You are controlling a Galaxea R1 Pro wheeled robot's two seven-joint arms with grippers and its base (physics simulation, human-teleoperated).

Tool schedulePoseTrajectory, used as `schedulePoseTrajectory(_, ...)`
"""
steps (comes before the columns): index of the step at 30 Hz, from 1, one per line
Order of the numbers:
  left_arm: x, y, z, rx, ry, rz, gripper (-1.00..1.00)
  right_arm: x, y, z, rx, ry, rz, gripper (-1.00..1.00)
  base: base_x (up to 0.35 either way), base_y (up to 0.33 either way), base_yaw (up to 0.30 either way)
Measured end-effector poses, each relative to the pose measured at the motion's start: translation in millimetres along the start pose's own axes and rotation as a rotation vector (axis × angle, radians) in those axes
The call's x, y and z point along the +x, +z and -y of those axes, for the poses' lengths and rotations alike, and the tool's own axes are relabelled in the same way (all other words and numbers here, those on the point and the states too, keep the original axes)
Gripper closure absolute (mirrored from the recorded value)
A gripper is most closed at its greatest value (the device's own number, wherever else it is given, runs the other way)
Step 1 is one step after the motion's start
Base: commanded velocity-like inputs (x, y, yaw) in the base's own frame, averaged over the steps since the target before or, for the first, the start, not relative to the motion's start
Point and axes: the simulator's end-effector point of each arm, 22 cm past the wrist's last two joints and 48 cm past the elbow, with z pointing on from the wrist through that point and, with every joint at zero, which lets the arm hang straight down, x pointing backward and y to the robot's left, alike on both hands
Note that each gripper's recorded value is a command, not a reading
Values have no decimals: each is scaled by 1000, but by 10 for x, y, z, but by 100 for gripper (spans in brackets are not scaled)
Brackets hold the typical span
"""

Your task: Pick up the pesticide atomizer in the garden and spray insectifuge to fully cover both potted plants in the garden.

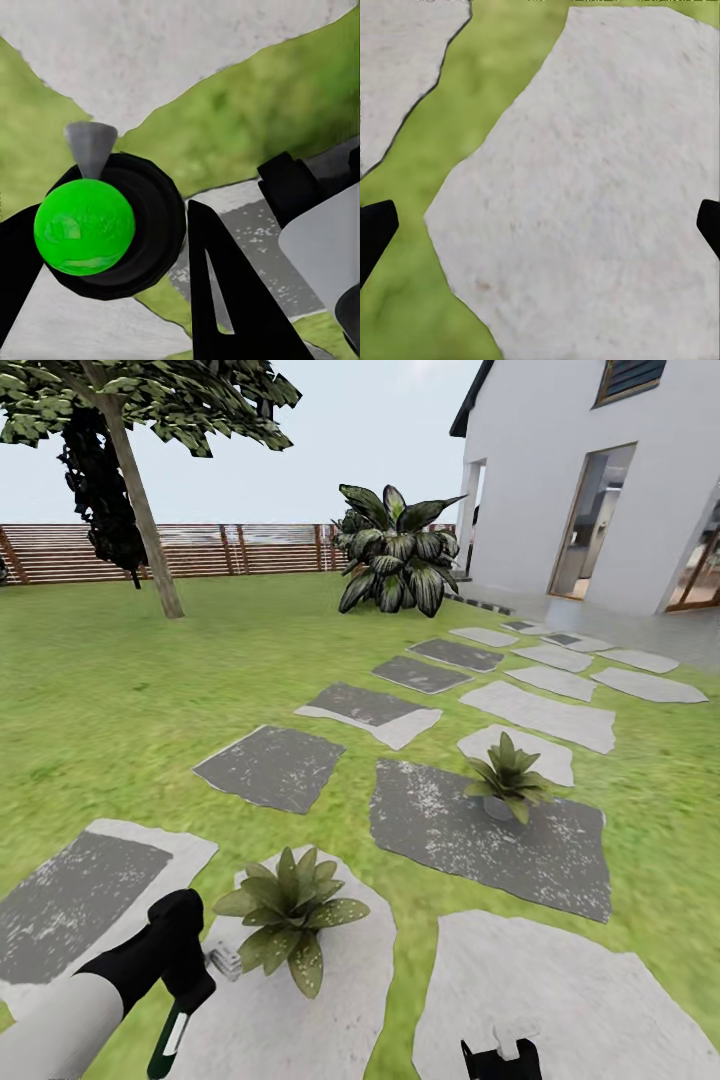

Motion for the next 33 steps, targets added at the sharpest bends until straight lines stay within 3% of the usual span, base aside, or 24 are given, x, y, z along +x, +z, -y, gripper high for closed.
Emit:
schedulePoseTrajectory(11, -80, -25, 54, 2, 10, 12, 100, -1, 1, -8, -1, 1, 0, -100, 97, 122, -12)
schedulePoseTrajectory(23, -10, 15, 28, 2, 18, 2, 100, -1, 1, -10, -1, 1, 0, -100, -1, 1, -222)
schedulePoseTrajectory(33, -12, 34, 63, 9, 16, 1, 100, 0, 2, -13, -2, 1, 0, -100, -190, 148, -5)
